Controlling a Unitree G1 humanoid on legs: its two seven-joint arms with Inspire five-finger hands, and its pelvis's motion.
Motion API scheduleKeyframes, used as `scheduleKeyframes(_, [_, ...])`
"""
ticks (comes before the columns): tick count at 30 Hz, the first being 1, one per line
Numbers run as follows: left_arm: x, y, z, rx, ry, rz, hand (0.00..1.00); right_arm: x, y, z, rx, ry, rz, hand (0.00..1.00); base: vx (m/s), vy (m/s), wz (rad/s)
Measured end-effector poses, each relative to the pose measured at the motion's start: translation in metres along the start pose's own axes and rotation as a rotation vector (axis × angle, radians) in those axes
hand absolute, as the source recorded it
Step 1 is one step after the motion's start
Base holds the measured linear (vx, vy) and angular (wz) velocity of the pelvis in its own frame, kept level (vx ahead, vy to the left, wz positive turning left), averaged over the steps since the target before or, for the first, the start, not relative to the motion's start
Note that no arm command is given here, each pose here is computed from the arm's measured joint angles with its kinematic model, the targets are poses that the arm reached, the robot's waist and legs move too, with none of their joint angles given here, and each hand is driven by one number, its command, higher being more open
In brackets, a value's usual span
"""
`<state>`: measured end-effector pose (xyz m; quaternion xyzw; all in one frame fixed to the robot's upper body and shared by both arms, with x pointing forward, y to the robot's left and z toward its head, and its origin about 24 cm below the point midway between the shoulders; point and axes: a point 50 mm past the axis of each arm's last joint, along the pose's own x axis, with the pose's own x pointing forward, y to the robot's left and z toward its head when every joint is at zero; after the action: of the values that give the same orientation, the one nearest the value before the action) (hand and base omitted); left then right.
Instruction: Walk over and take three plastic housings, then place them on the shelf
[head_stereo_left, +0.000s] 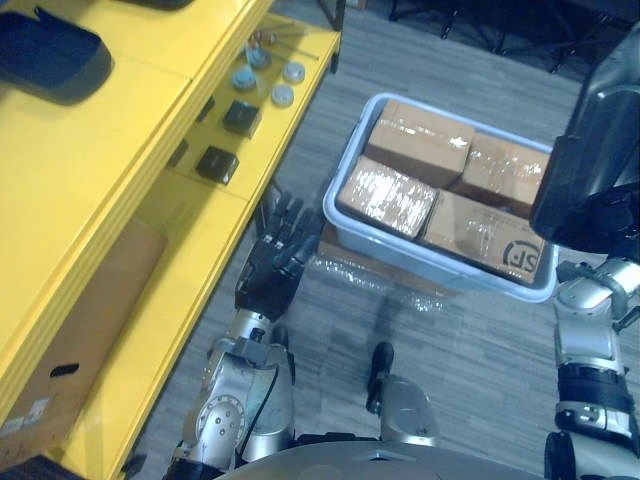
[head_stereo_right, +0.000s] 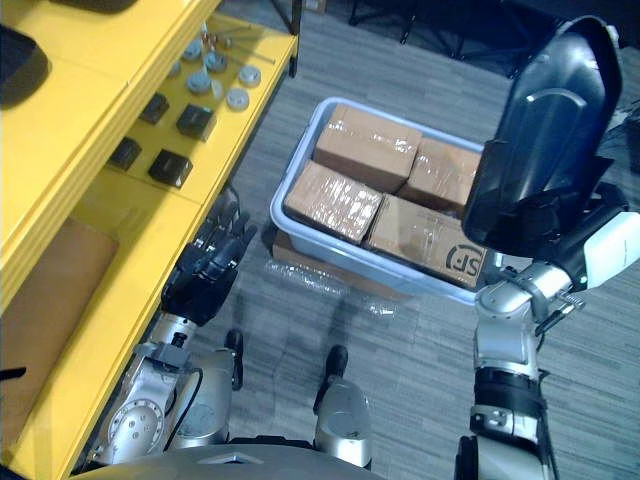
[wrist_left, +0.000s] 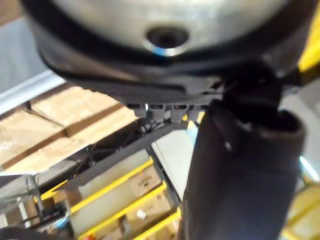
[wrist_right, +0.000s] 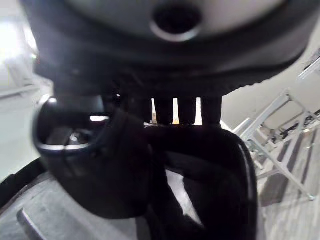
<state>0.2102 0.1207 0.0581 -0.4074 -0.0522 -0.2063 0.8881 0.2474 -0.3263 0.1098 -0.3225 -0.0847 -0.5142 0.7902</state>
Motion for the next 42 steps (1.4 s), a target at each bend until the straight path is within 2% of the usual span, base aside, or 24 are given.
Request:
scheduleKeyframes(8, [0.036,-0.037,-0.01,0.171,0.105,-0.243,1.0,-0.028,0.01,0.034,0.127,-0.255,0.112,0.0,0.06,0.011,-0.31])
scheduleKeyframes(13, [0.058,-0.058,-0.013,0.273,0.121,-0.326,1.0,-0.043,0.018,0.052,0.185,-0.375,0.202,0.0,-0.03,0.016,-0.26])
scheduleKeyframes(17, [0.066,-0.056,-0.015,0.303,0.112,-0.245,1.0,-0.058,0.023,0.061,0.252,-0.443,0.271,0.0,-0.01,-0.004,-0.13])
scheduleKeyframes(23, [0.067,-0.049,-0.017,0.306,0.126,-0.165,1.0,-0.079,0.034,0.069,0.32,-0.439,0.367,0.0,-0.01,0.003,-0.09])
scheduleKeyframes(33, [0.076,-0.05,-0.01,0.331,0.073,-0.052,1.0,-0.129,0.048,0.068,0.471,-0.328,0.536,0.0,-0.02,-0.002,0.0])
scheduleKeyframes(39, [0.077,-0.052,-0.01,0.287,0.054,-0.038,1.0,-0.149,0.051,0.064,0.484,-0.285,0.601,0.0,-0.01,-0.006,0.02])
scheduleKeyframes(40, [0.077,-0.051,-0.009,0.279,0.054,-0.036,0.0,-0.152,0.053,0.064,0.485,-0.279,0.614,0.0,0.0,0.0,0.0])
scheduleKeyframes(42, [0.077,-0.052,-0.01,0.279,0.055,-0.038,0.0,-0.157,0.054,0.064,0.489,-0.275,0.63,0.0,0.0,0.0,0.0])
